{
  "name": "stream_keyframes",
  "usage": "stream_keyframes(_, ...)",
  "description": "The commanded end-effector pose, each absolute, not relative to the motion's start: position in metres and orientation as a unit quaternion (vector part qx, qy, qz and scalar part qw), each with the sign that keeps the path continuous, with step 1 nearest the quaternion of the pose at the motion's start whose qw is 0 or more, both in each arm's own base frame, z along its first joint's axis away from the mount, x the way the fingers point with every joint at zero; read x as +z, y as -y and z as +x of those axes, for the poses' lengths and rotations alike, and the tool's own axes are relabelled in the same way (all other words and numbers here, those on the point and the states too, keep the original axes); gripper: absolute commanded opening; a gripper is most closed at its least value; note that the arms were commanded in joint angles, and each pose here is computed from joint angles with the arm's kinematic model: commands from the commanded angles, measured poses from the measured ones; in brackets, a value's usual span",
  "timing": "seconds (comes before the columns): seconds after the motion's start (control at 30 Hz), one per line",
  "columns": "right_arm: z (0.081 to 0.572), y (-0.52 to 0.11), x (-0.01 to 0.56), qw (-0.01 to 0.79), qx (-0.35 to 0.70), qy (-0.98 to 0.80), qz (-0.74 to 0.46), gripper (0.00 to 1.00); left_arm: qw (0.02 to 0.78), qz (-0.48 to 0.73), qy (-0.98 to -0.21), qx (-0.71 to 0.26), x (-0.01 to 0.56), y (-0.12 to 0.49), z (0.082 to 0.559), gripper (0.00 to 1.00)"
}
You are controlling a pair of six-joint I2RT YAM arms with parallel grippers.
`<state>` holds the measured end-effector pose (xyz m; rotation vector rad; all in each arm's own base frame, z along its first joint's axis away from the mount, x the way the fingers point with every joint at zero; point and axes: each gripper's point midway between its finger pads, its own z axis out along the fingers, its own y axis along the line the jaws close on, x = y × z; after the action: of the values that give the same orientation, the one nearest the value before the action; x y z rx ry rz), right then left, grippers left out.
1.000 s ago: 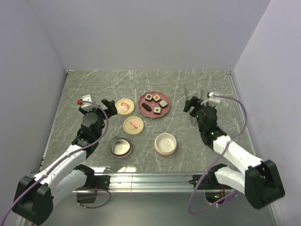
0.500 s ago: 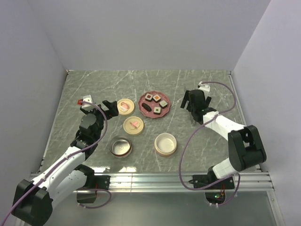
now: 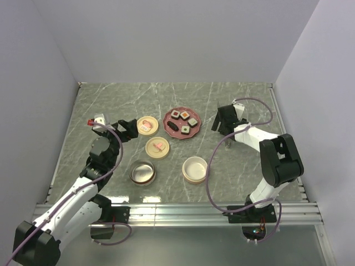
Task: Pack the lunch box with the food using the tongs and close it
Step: Grab the clamp with the right arm
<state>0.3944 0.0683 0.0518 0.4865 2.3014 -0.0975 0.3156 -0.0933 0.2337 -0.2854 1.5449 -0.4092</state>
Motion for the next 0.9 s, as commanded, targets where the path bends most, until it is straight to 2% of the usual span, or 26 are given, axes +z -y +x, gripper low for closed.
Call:
stream_keyframes(0.0, 0.400, -0.063, 0.062, 0.395, -0.034, -0.891, 0.222, 0.96, 0.701, -0.135, -0.674, -0.190, 0.243, 0.089, 0.309, 1.00)
stream_keyframes(0.47, 0.408, -0.059, 0.061, 0.394, -0.031, -0.890, 0.228, 0.97, 0.694, -0.138, -0.684, -0.178, 0.235, 0.089, 0.315, 1.00)
stream_keyframes(0.87, 0.404, -0.055, 0.058, 0.378, -0.048, -0.893, 0.240, 0.93, 0.692, -0.135, -0.685, -0.182, 0.234, 0.091, 0.314, 0.99)
